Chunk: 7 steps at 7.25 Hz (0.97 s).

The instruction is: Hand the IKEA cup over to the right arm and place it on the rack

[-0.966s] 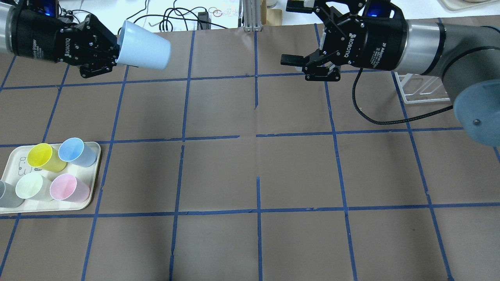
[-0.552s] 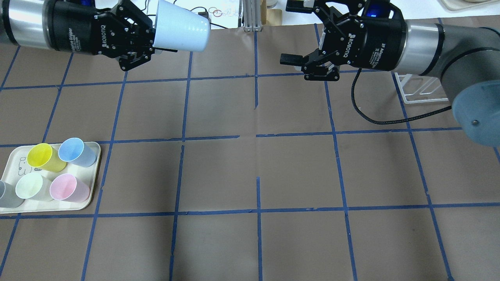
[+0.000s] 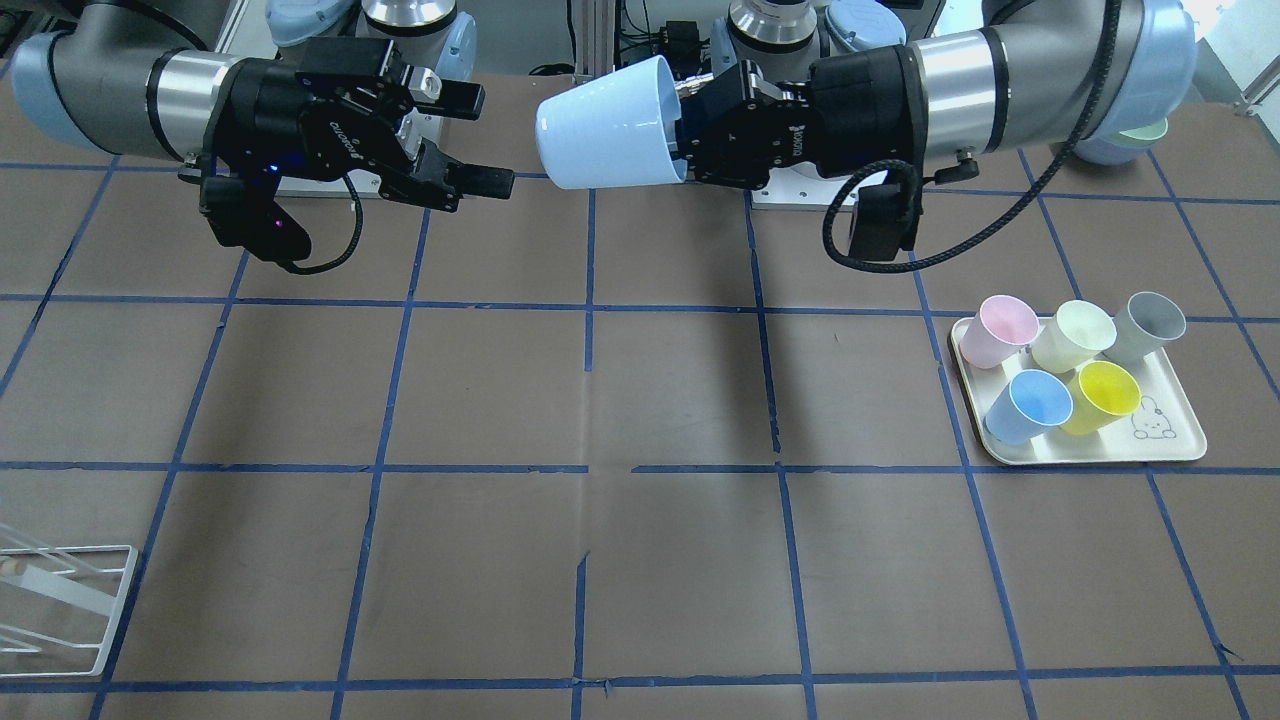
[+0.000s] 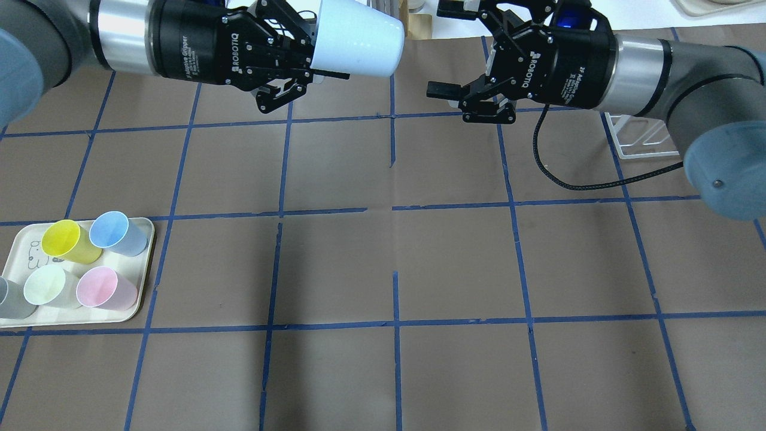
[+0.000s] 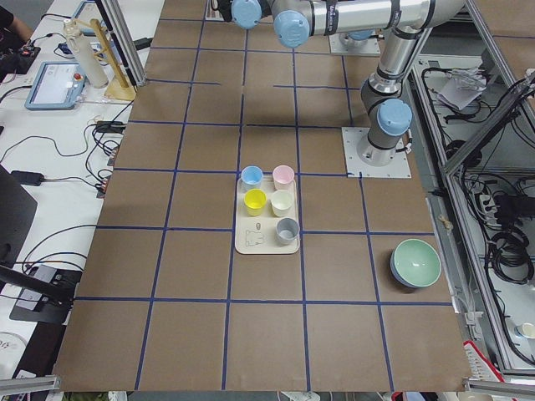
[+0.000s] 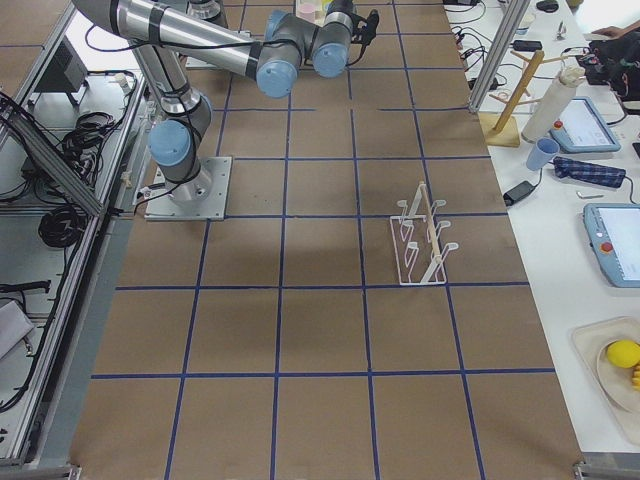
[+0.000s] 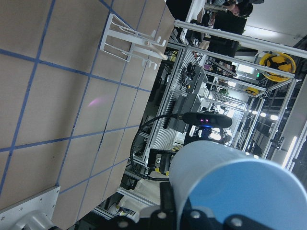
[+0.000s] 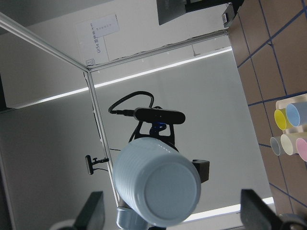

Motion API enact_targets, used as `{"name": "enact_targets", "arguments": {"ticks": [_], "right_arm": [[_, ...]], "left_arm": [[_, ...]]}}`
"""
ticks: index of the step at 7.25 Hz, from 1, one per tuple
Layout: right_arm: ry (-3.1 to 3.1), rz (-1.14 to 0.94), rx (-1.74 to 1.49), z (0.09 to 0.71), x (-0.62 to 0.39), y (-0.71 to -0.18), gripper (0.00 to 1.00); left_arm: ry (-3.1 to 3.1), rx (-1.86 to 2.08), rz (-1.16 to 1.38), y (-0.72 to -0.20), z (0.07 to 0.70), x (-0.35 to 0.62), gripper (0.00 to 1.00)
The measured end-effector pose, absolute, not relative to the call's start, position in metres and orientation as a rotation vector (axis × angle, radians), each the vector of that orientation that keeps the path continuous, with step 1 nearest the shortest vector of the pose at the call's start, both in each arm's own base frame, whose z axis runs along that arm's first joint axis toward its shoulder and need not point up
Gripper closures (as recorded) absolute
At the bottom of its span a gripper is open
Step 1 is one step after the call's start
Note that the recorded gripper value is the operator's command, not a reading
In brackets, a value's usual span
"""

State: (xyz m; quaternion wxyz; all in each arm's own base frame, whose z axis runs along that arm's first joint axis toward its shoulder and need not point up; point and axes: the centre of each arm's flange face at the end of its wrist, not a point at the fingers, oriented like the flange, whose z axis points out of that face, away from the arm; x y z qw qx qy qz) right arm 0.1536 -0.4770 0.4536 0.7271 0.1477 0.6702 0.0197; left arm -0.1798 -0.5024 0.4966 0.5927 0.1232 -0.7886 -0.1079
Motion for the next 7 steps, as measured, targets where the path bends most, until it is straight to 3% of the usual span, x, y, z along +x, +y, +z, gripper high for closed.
{"name": "enact_targets", "arguments": {"ticks": [7], "right_arm": [[1.426, 0.171, 0.389, 0.454, 0.173, -0.472, 0.00]], "left_arm": [[-1.813, 0.283, -0.295, -0.496, 0.497, -0.200, 1.00]]}}
